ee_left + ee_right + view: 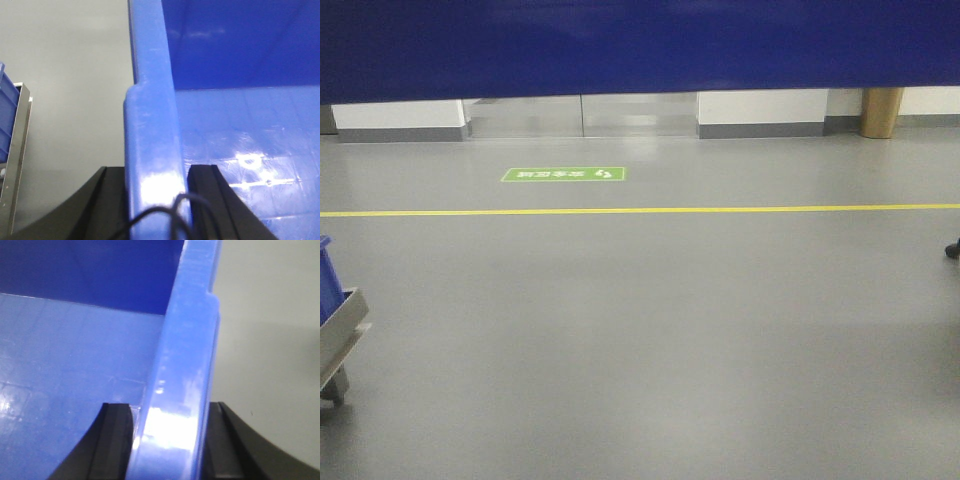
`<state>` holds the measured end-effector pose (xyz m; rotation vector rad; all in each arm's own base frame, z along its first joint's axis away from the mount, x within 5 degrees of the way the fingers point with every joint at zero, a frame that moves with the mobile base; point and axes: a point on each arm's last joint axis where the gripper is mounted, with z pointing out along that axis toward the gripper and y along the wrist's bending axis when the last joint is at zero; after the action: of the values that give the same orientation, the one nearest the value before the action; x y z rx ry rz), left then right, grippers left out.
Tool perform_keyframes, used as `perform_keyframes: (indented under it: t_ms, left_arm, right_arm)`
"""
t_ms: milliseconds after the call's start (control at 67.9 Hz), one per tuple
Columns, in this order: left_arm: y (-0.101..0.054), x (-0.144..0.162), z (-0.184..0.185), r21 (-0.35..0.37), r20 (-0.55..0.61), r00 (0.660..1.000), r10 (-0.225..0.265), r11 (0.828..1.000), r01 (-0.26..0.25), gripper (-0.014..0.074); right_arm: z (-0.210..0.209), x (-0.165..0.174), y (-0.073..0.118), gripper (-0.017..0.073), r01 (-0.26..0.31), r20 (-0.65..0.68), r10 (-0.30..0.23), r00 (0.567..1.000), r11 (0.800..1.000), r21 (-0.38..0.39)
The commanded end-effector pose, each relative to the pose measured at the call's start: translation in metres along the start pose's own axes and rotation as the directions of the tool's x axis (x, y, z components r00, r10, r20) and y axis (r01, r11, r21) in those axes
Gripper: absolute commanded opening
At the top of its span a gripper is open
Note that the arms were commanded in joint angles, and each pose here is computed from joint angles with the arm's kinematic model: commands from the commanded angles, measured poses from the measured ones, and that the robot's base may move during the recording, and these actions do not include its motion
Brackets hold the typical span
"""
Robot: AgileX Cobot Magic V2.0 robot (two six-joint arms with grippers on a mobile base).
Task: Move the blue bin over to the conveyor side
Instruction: 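Hold the blue bin in both grippers while driving away from the rack, then hold the bin and drive up to the red-framed conveyor table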
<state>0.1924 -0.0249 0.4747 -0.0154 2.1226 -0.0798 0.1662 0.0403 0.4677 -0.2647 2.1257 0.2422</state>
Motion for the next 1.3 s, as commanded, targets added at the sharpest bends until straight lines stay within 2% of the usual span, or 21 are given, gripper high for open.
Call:
perform_keyframes:
  t_ms: [0,1281]
  left_arm:
    - [0.0017,-0.0113,-0.0126,-0.007,0.128,0.992,0.022,1.0,-0.021,0.0002]
    - [0.0018,-0.0117,-0.0127,-0.008,0.132,0.991,0.024,1.0,-0.023,0.0002]
  right_arm:
    - [-0.0094,-0.011,-0.0046,-0.0078,0.018,0.129,-0.025,0.991,0.998,0.058]
    - [-0.0095,-0.0115,-0.0046,-0.0078,0.018,0.135,-0.025,0.991,0.998,0.058]
